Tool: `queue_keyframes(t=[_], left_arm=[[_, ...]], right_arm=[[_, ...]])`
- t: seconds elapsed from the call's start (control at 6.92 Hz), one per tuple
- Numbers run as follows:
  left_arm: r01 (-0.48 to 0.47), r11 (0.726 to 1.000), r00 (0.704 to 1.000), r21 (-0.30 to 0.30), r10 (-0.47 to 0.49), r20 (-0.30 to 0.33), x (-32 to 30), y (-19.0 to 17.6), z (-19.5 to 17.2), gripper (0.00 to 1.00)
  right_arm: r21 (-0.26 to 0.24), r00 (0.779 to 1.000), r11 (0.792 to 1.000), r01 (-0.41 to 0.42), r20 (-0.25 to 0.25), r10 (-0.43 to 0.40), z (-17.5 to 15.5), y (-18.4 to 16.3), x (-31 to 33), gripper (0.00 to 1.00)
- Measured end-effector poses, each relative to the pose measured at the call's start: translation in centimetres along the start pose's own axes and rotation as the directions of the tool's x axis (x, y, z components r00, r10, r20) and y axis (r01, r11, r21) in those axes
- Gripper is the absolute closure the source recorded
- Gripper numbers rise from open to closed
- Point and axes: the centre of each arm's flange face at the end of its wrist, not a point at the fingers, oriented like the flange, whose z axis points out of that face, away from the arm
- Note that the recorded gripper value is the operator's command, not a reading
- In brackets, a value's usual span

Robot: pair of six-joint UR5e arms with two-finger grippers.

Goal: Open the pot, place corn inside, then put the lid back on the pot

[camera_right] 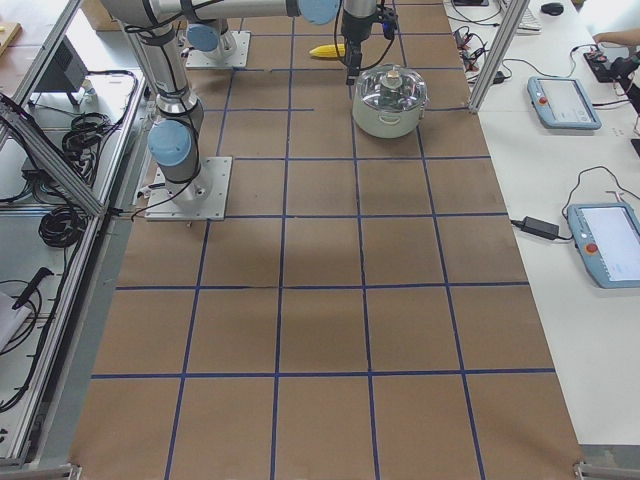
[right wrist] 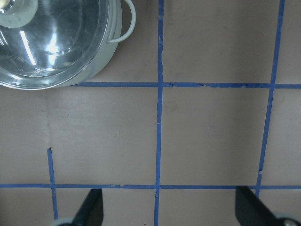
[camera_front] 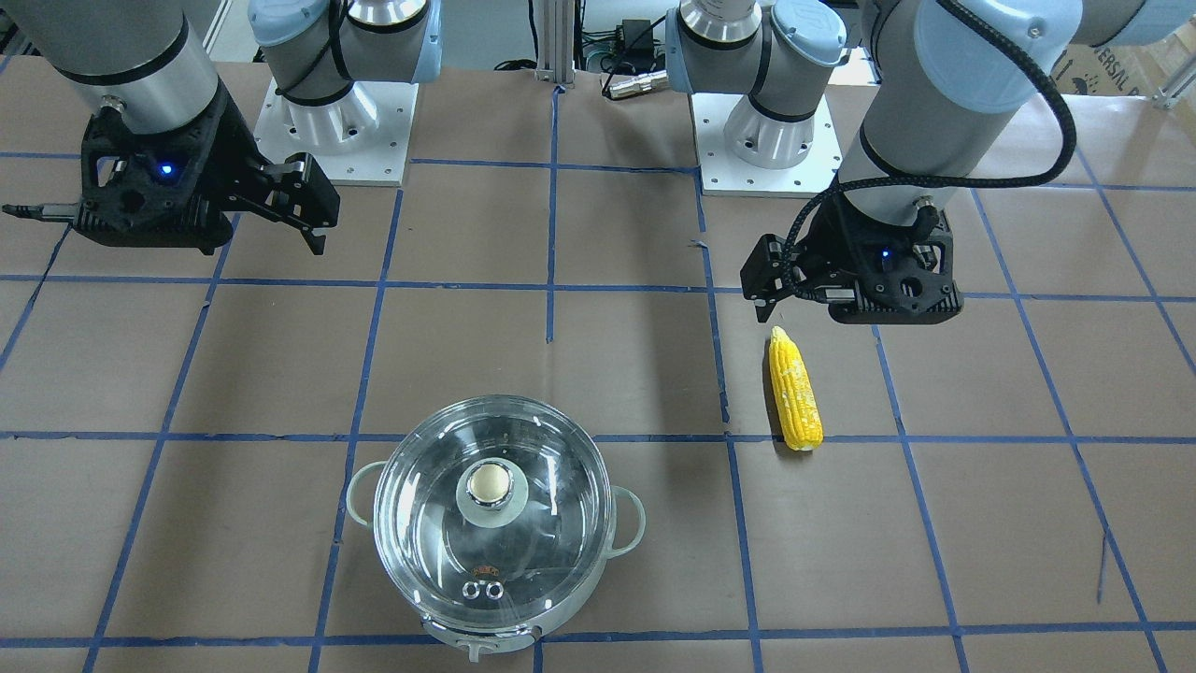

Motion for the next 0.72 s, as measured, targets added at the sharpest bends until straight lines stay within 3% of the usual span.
queue_keyframes(t=[0.43, 0.72], left_arm=[[0.0, 1.0, 1.0, 0.006, 0.0, 0.0, -0.5, -1.0, 1.5, 0.0], [-0.026, 0.999, 1.0, 0.041, 0.026, 0.005, -1.0, -3.3, 8.6, 0.0]], right_arm=[[0.004, 1.0, 1.0, 0.017, 0.005, -0.017, 1.1, -6.8, -6.2, 0.04], [0.019, 1.0, 1.0, 0.016, 0.004, -0.017, 4.8, -10.0, -13.0, 0.04]])
